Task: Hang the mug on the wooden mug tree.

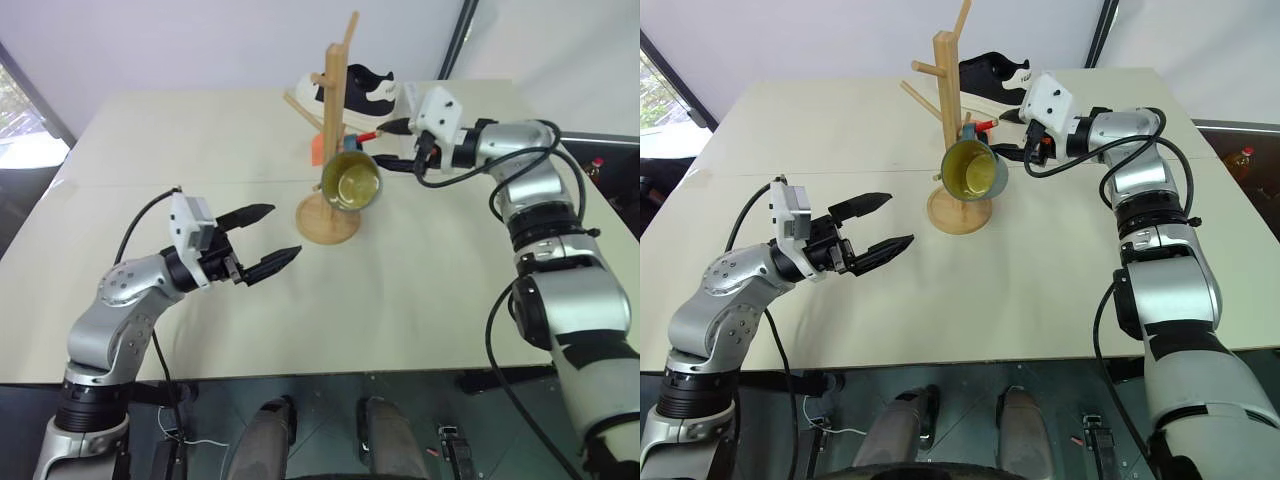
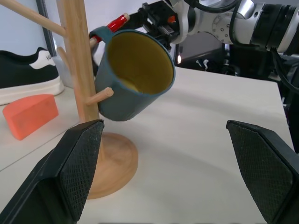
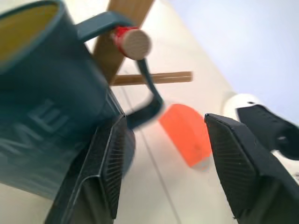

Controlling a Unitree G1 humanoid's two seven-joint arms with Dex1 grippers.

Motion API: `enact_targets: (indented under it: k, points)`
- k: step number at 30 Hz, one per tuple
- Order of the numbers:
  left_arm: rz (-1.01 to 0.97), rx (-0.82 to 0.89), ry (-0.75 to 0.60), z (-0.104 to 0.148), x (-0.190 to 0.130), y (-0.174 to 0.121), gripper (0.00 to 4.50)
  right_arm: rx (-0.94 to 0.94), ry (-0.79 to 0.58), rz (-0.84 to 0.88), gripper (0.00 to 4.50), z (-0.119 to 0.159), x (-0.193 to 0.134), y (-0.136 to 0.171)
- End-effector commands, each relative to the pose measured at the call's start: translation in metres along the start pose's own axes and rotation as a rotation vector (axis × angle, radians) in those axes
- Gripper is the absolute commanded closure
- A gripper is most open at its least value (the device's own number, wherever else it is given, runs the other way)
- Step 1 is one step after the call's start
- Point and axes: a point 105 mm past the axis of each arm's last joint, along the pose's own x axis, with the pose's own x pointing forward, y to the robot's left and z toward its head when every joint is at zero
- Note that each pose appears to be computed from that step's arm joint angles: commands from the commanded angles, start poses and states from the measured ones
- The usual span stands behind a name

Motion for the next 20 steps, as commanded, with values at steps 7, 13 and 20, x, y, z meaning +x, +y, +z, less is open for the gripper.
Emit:
enact_targets:
  k: [7,13,20]
  points:
    - [0.341,0.013,0.013,-0.017,-0.031,0.042,0.0,0.185,-0.129,-0.448,2.04,-0.023,-0.081,-0.039]
    - [0.645,-0.039,0.044,-0.049,-0.071,0.073,0.0,0.438,-0.134,-0.561,2.04,-0.076,-0.095,0.028]
    - [0.737,-0.072,0.117,-0.079,-0.092,0.076,0.0,0.608,-0.115,-0.553,2.04,-0.095,-0.087,0.089]
